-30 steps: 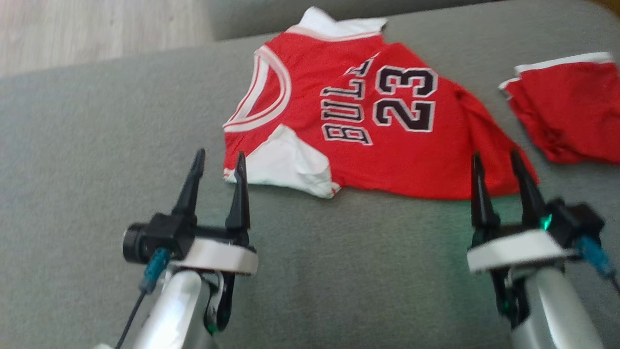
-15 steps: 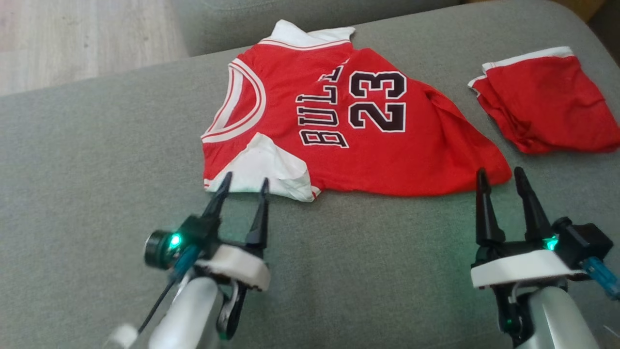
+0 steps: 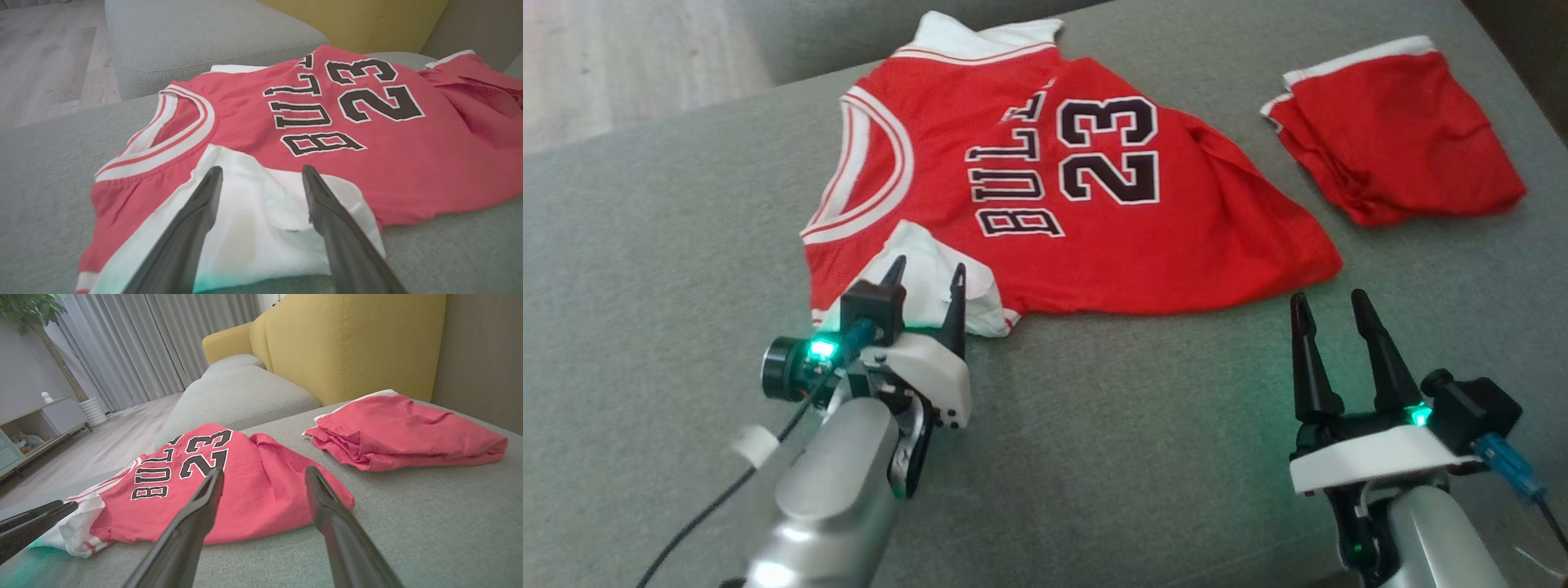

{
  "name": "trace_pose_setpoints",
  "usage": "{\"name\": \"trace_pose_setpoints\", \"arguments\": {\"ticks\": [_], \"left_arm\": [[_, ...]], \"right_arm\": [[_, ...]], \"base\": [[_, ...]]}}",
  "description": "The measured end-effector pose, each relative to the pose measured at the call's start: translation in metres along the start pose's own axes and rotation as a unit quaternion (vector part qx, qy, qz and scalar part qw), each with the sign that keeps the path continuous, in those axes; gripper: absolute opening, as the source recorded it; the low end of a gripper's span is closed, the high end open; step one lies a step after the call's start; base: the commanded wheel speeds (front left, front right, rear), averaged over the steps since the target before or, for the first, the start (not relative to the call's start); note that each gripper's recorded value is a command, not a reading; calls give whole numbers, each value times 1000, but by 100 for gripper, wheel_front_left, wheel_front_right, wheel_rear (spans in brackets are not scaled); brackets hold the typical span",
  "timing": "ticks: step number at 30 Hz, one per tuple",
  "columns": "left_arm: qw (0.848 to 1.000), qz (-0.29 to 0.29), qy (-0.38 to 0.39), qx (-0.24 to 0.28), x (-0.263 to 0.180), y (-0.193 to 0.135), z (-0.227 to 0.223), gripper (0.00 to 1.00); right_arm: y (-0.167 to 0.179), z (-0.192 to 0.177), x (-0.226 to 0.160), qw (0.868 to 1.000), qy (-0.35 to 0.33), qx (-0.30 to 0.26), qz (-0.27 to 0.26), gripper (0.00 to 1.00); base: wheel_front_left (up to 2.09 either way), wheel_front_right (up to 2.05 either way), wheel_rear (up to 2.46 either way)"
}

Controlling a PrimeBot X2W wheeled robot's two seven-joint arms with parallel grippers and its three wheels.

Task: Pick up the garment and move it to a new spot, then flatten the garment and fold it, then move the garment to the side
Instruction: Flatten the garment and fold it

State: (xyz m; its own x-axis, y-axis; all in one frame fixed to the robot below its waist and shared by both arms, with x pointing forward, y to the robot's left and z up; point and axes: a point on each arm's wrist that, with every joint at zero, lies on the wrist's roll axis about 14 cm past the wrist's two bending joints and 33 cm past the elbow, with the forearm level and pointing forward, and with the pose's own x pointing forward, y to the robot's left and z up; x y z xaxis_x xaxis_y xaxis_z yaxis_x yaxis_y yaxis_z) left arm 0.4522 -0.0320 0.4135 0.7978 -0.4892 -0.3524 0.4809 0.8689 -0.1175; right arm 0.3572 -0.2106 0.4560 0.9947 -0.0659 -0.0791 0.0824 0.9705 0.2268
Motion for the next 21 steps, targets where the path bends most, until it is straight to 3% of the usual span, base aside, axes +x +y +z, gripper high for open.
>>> {"name": "trace_pose_setpoints", "arguments": {"ticks": [12, 14, 15, 16, 21], "left_arm": [[998, 10, 66, 7, 28, 8, -21, 100], [997, 13, 79, 5, 29, 9, -27, 20], [997, 10, 81, 6, 28, 9, -28, 20], [997, 8, 81, 7, 28, 9, -28, 0], [998, 16, 58, -1, 23, 14, -19, 0]], "right_arm": [[-16, -4, -4, 1000, 7, 8, -27, 100], [-16, -2, -2, 1000, 4, 7, -27, 100], [-16, -1, -2, 1000, 4, 7, -27, 100], [-16, -1, -2, 1000, 3, 7, -27, 100], [-13, 2, 2, 1000, -3, 10, -22, 100]], "base": [[0, 0, 0], [0, 0, 0], [0, 0, 0], [0, 0, 0], [0, 0, 0]]}}
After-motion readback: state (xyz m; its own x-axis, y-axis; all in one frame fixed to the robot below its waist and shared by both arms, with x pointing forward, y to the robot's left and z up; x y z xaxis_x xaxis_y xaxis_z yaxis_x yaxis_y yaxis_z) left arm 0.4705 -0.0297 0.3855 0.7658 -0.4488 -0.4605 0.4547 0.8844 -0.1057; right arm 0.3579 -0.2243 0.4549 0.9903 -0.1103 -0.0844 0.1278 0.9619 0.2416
